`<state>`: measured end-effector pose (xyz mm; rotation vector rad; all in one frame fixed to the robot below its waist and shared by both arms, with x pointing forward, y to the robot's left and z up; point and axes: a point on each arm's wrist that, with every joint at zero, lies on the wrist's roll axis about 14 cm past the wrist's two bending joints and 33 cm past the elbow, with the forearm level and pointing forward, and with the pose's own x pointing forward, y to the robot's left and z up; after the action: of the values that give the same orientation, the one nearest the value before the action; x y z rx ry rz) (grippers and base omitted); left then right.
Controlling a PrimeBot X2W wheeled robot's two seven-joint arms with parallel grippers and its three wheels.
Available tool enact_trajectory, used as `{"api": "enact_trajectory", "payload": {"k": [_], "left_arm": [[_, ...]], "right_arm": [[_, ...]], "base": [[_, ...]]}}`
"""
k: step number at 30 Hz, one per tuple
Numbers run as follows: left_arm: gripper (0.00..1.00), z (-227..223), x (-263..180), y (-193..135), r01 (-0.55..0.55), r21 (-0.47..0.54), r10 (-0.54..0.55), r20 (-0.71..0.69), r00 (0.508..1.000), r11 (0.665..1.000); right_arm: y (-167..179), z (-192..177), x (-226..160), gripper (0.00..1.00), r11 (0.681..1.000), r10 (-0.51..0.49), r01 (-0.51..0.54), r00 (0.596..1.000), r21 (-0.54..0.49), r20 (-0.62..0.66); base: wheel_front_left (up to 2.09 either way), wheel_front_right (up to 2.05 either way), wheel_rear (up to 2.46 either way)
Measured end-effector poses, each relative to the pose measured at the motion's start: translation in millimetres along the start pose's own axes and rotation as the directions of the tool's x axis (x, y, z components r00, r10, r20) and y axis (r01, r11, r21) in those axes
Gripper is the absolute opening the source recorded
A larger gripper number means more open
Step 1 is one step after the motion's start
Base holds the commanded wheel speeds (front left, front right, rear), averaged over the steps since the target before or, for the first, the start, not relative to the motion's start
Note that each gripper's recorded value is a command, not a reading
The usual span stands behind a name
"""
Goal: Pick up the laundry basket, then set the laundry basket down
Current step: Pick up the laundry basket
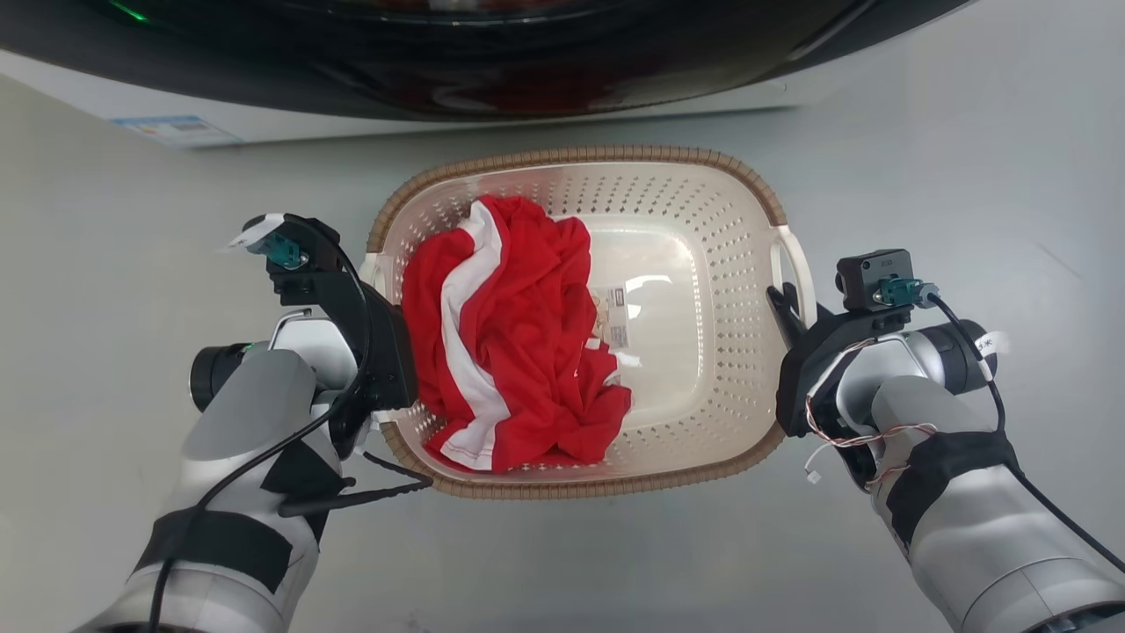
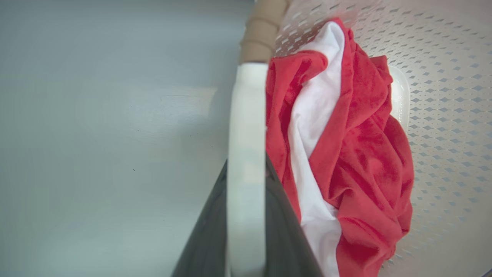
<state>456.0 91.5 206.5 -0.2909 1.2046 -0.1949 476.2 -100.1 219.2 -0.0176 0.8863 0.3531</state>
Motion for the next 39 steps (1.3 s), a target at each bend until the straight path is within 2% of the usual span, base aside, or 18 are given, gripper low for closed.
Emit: {"api": "enact_trajectory", "payload": {"k": [16,39], "left_arm": [[0.00,-2.6,-64.1,-13.5,0.011,-0.048,-0.012,-0.021,1.000,0.999],[0.00,-15.5,-143.9,-34.8,0.049,-0.061,-0.051,-0.025,0.998,0.997]], "right_arm": [[17.7,27.6,-50.3,0.00,0.999,0.000,-0.001,1.000,-0.039,-0.013],[43.1,37.6,-122.2,0.00,0.999,0.005,-0.003,0.998,0.033,-0.055]], "base": [[0.00,0.00,0.00],[0.00,0.00,0.00]]}}
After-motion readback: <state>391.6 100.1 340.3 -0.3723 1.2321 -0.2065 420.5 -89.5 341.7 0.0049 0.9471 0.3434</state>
